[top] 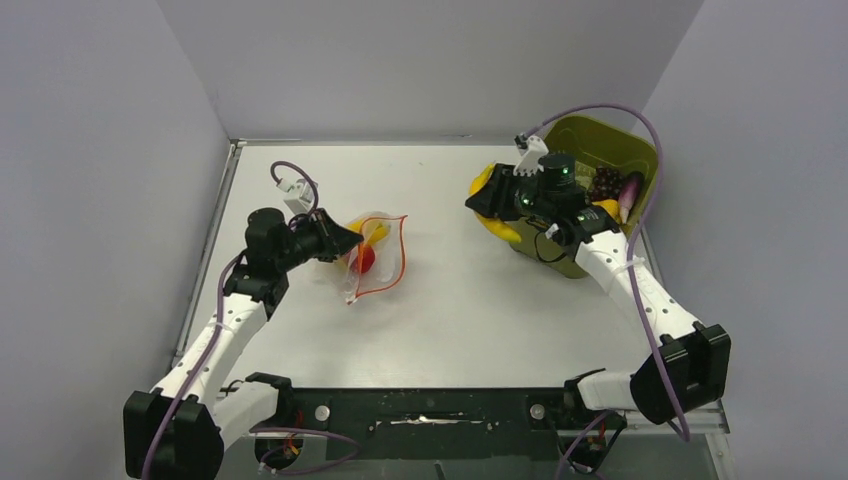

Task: Place the food in the zip-top bag and seal the zipper
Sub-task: Pick up the fake fruit from the bin, then place the fake fruit in the zipper food storage bag.

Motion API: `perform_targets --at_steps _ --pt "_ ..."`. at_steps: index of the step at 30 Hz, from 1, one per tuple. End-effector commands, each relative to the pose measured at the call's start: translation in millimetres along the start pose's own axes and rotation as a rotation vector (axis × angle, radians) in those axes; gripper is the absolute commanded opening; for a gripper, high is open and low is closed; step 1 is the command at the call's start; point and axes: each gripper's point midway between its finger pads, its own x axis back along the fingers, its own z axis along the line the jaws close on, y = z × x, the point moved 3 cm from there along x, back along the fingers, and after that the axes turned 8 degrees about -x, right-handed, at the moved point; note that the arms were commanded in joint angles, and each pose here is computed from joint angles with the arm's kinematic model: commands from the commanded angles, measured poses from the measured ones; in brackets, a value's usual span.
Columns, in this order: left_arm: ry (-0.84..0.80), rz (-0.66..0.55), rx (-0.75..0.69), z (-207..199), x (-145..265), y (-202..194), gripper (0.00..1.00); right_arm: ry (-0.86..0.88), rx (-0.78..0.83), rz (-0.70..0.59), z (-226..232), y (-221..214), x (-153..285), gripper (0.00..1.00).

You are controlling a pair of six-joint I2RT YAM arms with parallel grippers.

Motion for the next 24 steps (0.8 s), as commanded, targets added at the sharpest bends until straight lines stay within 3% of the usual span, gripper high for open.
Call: perform_targets --at_steps 1,9,24 --pt "-0.061 -0.108 -0.023 -15 -4 35 0.0 0.23 0.042 0.016 60 -7 8 0.35" --pt "-0.13 -0.112 0.016 -23 -11 41 0.0 0.4 0.076 0.136 104 -44 2 0.36" --pt "-0.164 -0.118 0.007 -29 -5 37 0.0 0.399 0.028 0.367 144 -112 -33 0.38"
